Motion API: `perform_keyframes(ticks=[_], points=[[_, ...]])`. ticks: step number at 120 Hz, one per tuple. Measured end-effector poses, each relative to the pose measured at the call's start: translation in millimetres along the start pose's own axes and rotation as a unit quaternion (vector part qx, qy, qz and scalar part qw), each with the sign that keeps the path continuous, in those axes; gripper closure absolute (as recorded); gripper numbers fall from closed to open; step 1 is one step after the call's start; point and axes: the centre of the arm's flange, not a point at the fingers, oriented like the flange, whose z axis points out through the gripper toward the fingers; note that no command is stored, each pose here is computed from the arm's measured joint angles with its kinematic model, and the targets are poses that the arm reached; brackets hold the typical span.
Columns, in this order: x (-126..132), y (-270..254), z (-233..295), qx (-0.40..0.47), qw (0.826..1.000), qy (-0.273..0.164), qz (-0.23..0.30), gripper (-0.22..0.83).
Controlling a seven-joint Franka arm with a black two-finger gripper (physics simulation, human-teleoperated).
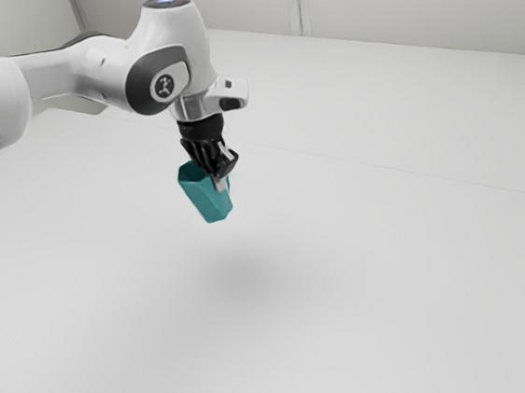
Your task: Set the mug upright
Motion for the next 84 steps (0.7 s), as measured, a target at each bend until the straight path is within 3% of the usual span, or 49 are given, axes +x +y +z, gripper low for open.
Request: perform_keyframes(ticks=[17,38,84], points=[[-0.4,-24.4,21.8,0.008,1.0,-0.013,-0.017,0.78],[11.0,-2.4,57.1,0.015,0.999,-0.036,0.007,0.78],[20.8,-8.1,117.5,0.007,0.998,-0.067,-0.003,0.78]])
